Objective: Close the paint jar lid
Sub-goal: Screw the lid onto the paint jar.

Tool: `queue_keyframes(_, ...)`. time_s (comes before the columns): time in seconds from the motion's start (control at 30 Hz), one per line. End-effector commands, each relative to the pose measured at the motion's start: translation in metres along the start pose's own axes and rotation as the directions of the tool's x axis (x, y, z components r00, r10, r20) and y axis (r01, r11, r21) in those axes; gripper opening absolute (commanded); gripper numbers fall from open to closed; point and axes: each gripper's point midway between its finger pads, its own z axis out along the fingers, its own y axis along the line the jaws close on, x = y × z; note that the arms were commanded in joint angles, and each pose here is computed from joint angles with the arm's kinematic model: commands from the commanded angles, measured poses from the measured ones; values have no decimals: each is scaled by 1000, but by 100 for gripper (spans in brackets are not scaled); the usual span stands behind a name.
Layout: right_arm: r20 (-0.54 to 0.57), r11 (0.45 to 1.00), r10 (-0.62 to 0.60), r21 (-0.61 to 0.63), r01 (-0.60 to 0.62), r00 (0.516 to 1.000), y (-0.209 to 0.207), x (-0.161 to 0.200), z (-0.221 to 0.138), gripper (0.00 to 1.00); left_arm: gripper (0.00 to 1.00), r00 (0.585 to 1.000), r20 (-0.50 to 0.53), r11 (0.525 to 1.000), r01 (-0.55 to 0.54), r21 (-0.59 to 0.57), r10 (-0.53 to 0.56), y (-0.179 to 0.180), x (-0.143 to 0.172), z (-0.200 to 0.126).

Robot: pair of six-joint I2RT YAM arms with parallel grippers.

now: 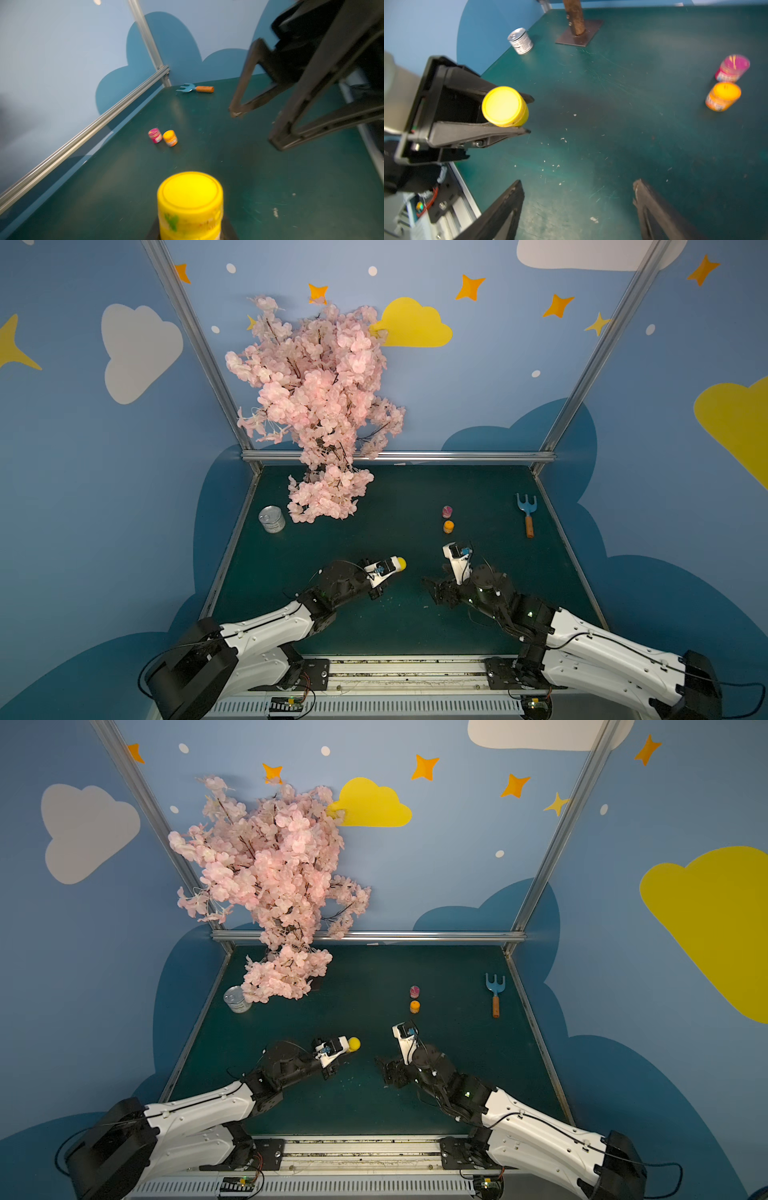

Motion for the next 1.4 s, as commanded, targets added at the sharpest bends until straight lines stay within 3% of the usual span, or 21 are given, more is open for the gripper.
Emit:
queue_keyframes(0.0,132,975,-195,-85,207,972,16,-28,-10,84,30,997,70,981,16,193,-31,-27,-25,1)
queue_keyframes(0.1,196,948,-257,-139,286,946,25,-37,-19,84,31,996,87,974,7,227,-27,-34,-27,-1)
queue_keyframes(0.23,271,865,-341,-285,413,900,51,-41,-32,83,31,995,99,963,3,270,-31,-41,-29,-3)
queue_keyframes(0.33,281,793,-381,-391,468,881,69,-37,-39,78,31,994,105,955,2,297,-35,-46,-29,-3)
queue_keyframes(0.47,249,751,-408,-456,478,878,76,-33,-35,70,31,992,116,946,1,324,-41,-50,-31,-5)
queue_keyframes(1.37,178,739,-424,-499,453,888,79,-33,-10,51,31,993,109,948,5,317,-42,-49,-31,-4)
